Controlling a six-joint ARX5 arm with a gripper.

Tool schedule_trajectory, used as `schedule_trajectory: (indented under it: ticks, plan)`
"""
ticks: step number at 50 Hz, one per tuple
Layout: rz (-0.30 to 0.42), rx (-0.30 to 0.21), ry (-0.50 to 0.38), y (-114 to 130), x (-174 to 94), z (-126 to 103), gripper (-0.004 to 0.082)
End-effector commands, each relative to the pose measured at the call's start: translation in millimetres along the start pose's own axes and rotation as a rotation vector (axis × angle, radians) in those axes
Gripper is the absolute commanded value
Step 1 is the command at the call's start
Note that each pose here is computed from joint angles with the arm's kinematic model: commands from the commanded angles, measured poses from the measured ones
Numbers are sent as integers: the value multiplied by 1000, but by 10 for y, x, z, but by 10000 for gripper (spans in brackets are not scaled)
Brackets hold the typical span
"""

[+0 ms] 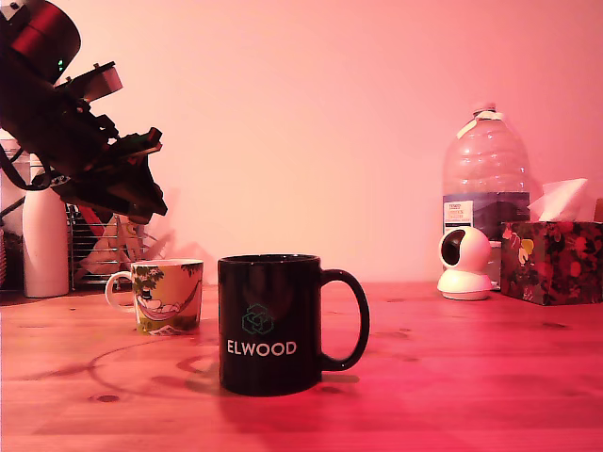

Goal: Pick up the coffee capsules from the table one by one and drop them inside the nearest coffee cup

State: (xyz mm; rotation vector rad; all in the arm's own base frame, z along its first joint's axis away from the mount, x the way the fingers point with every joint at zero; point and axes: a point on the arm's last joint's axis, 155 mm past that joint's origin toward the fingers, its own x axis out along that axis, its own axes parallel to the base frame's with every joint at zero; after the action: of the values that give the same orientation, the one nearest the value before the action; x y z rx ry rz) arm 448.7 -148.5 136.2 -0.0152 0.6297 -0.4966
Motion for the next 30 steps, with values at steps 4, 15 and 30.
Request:
schedule_trajectory:
  ticks: [4,15,30]
  plan:
    - [-3,10,30,12,88,49,26]
    - [-16,16,121,-19,177,47,26]
    - [-1,41,229,19,261,49,26]
